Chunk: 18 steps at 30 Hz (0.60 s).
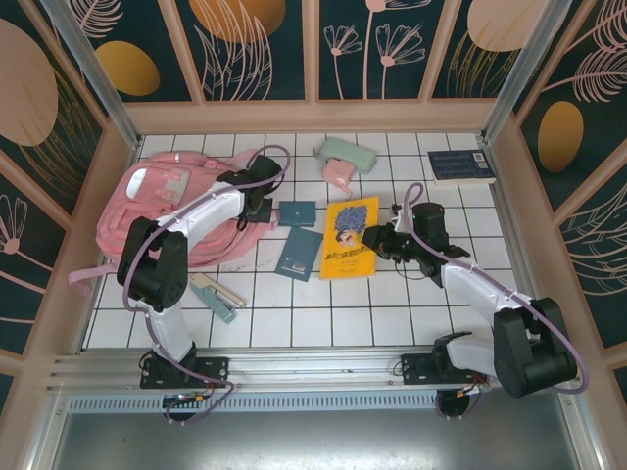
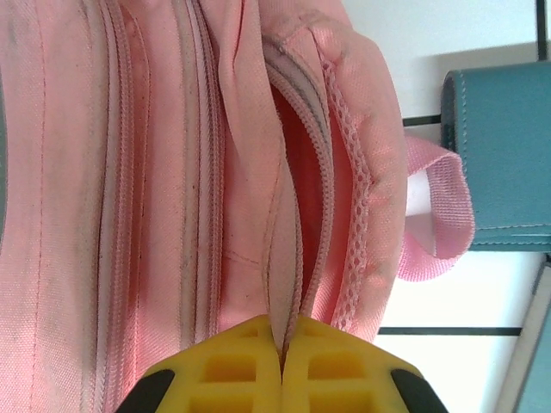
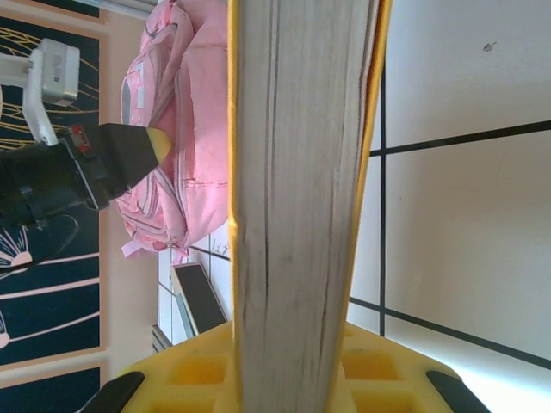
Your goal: Pack the student bag
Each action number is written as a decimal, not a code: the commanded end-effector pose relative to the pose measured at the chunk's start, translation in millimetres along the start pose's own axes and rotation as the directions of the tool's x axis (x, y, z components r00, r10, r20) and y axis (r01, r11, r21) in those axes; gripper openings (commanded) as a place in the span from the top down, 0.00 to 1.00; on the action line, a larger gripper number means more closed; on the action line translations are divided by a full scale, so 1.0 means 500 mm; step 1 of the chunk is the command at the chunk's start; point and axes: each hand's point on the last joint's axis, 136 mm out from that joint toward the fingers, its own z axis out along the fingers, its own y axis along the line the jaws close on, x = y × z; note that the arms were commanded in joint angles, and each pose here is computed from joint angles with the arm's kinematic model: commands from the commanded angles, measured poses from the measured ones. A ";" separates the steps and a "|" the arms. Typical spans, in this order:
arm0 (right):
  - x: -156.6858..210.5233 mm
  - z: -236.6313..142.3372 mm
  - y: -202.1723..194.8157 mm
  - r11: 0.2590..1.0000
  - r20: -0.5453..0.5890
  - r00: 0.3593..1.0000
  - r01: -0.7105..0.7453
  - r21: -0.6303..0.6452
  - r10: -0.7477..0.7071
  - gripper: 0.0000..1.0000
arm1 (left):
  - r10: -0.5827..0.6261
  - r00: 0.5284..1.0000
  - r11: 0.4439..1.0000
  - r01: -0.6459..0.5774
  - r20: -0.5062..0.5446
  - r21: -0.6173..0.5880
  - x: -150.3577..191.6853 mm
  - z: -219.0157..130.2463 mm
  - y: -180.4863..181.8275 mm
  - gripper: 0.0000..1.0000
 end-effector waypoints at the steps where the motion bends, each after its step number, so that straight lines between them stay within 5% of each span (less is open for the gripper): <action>1: -0.036 -0.008 0.065 0.992 0.036 0.996 0.088 -0.086 -0.086 1.00 | -0.039 0.994 0.997 0.033 0.098 0.067 -0.062 -0.094 0.003 1.00; 11: -0.053 0.005 0.136 0.977 0.044 0.992 0.128 -0.170 -0.122 1.00 | -0.040 0.948 0.999 0.036 0.316 0.019 -0.166 -0.306 0.078 1.00; 18: -0.096 0.059 0.225 0.955 0.049 0.987 0.160 -0.249 -0.153 1.00 | 0.005 0.873 0.996 -0.049 0.488 0.077 -0.198 -0.412 0.083 1.00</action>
